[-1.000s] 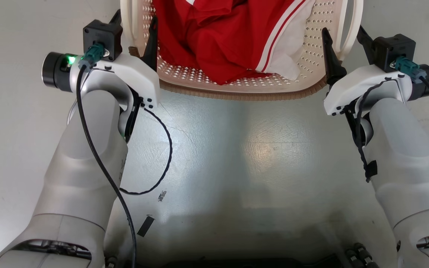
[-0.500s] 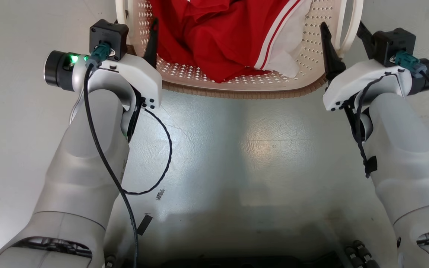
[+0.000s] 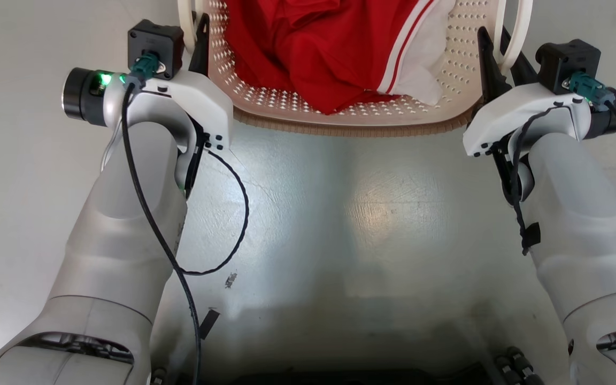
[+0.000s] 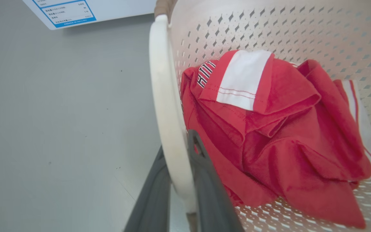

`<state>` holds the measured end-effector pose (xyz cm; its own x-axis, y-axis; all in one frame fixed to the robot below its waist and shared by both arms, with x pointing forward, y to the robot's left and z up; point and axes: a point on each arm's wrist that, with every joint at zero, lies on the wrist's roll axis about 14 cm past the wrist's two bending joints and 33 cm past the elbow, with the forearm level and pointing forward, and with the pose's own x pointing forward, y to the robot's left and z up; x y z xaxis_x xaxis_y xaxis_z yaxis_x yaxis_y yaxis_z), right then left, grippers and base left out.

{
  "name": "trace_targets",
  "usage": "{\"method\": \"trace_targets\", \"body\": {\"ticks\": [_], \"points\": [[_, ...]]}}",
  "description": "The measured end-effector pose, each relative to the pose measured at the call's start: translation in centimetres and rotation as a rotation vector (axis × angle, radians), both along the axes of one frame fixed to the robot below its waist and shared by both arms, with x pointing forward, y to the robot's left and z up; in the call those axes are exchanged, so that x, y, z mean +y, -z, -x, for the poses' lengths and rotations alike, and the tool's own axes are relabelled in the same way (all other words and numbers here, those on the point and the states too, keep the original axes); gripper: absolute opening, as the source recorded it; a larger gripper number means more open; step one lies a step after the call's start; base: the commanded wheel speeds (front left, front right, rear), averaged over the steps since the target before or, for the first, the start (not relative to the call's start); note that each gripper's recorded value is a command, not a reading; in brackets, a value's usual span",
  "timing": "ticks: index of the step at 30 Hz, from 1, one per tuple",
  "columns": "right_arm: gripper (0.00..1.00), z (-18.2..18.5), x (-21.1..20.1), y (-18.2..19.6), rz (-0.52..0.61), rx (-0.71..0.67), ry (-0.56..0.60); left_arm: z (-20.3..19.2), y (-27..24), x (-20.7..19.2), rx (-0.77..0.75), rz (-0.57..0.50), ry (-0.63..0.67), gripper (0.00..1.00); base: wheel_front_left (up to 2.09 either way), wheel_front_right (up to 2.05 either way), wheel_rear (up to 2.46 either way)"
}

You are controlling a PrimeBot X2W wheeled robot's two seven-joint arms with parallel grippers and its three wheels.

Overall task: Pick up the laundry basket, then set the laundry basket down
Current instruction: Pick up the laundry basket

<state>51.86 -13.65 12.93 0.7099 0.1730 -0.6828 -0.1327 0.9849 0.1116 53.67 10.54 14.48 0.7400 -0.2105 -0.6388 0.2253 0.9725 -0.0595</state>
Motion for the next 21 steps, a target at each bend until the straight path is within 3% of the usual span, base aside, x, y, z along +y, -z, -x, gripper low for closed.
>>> {"method": "trace_targets", "body": {"ticks": [8, 21], "points": [[0.0, 0.1, 0.4, -1.9, 0.003, -0.012, -0.026, -0.3, -2.5, 0.3, -0.022, 0.008, -0.018, 0.0, 0.0, 0.0, 0.0], [0.0, 4.2, 1.1, -5.8, -0.009, 0.042, -0.032, 5.2, -6.3, 0.7, 0.046, 0.016, -0.05, 0.0, 0.0, 0.0, 0.0]]}}
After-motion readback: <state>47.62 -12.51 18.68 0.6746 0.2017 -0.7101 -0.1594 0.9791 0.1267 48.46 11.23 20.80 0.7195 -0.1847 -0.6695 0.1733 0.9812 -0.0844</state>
